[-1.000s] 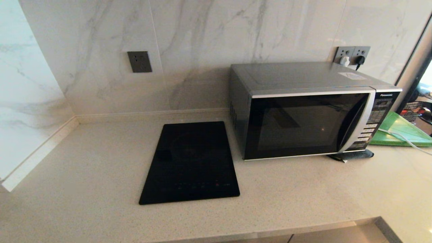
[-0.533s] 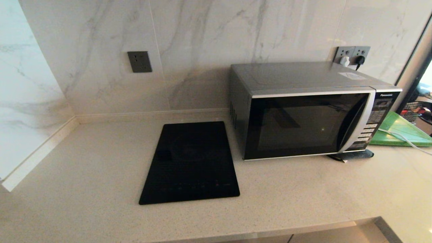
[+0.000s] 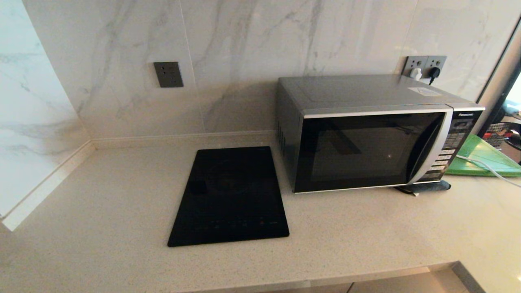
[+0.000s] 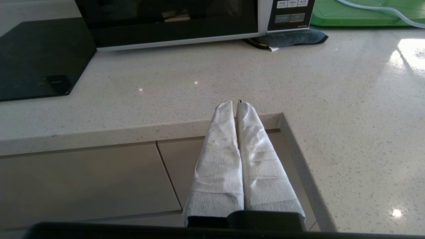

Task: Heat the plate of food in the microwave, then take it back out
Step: Open the microwave oven

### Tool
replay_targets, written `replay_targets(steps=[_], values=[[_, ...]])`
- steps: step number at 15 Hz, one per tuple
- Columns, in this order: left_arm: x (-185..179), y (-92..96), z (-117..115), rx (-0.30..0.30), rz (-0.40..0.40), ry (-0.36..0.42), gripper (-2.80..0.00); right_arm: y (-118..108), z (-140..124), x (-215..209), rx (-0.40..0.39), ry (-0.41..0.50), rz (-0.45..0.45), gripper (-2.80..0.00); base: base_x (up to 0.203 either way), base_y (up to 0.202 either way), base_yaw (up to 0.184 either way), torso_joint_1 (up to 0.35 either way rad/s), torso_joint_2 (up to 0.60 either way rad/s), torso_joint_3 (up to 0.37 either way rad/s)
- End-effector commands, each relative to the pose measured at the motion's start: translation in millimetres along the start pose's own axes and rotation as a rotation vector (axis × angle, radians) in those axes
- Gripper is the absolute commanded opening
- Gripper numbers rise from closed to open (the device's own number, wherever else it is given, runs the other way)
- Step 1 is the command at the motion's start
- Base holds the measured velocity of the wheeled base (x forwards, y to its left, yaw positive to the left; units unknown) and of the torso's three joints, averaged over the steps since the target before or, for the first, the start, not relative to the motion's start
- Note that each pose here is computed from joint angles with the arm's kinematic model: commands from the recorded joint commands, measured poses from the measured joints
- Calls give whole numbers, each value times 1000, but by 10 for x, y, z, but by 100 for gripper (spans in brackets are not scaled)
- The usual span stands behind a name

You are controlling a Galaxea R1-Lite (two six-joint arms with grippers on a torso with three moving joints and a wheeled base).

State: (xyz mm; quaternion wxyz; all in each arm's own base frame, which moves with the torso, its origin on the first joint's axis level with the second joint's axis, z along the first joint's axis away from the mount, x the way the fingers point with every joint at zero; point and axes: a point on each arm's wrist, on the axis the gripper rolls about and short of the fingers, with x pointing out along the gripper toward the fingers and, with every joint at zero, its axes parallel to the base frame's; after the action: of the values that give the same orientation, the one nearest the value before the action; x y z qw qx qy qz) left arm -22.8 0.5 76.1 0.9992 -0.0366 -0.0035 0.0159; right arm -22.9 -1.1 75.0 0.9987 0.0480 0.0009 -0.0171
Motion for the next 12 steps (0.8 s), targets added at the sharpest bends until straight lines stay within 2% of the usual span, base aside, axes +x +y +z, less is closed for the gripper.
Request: replay_targets(steps=[1,12], values=[[0,0,0,0,2,0,-280,0,-4,2,0,3,-2,-280,0,0,0,0,0,0],[1,0,1,0,2,1,-280,-1,-4,2,0,3,0,-280,0,0,0,0,0,0]])
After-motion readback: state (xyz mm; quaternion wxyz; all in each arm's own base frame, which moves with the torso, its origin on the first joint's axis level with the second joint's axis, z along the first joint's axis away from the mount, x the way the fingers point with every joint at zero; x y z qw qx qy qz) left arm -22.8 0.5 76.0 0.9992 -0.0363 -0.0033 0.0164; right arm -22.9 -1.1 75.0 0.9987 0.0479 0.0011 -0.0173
